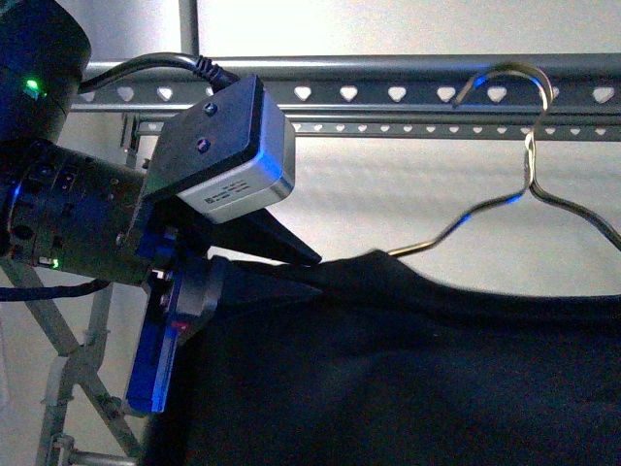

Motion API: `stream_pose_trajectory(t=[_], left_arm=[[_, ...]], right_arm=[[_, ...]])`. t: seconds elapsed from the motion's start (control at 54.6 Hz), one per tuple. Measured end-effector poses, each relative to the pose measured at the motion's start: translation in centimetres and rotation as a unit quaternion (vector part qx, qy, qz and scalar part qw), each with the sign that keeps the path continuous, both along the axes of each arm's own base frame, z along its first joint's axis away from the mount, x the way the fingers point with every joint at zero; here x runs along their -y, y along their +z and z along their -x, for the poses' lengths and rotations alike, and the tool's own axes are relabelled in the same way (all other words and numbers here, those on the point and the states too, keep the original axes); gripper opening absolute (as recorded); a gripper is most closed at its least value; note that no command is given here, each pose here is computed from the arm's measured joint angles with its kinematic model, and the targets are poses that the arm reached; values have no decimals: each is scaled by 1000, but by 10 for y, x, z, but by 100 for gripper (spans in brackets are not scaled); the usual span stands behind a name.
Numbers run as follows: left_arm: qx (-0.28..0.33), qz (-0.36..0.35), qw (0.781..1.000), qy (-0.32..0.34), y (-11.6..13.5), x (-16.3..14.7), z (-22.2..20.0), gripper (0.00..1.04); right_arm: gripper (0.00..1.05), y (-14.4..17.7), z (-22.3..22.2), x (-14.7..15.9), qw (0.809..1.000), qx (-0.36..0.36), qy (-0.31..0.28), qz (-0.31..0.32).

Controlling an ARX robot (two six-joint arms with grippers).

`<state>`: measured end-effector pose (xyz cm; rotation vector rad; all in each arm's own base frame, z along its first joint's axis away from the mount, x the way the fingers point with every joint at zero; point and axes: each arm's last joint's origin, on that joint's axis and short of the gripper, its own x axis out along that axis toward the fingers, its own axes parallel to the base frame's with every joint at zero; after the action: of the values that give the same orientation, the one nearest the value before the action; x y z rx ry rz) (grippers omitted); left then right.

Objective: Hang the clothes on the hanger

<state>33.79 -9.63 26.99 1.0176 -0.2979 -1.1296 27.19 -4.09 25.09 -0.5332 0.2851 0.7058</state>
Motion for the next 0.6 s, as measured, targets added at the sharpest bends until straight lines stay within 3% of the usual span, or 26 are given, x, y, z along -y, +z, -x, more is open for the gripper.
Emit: stream_pose_trajectory(t=[0.092,0.183,0.367,0.477,0.532,0.587,0.605], left_arm=[[0,0,1000,0,0,0,0,40],[0,0,1000,0,0,0,0,61],[0,0,1000,0,0,0,0,97],[1,-1,1000,8,0,0,0,98],[20,26,992,121,-2,2,-2,98],[16,107,961,253,-5,-2,-1,98],[-2,160,941,299,-6,-5,1,98]], right_arm=[[4,-7,0,4,999,-29,-35,-1],[4,-26,-5,9,994,-77,-83,8],[4,-32,-22,15,987,-60,-140,-48],[4,-14,-29,22,978,-38,-176,-102],[4,2,-32,27,970,-30,-197,-137],[4,17,-33,32,962,-28,-213,-170],[4,24,-34,35,958,-29,-220,-182]])
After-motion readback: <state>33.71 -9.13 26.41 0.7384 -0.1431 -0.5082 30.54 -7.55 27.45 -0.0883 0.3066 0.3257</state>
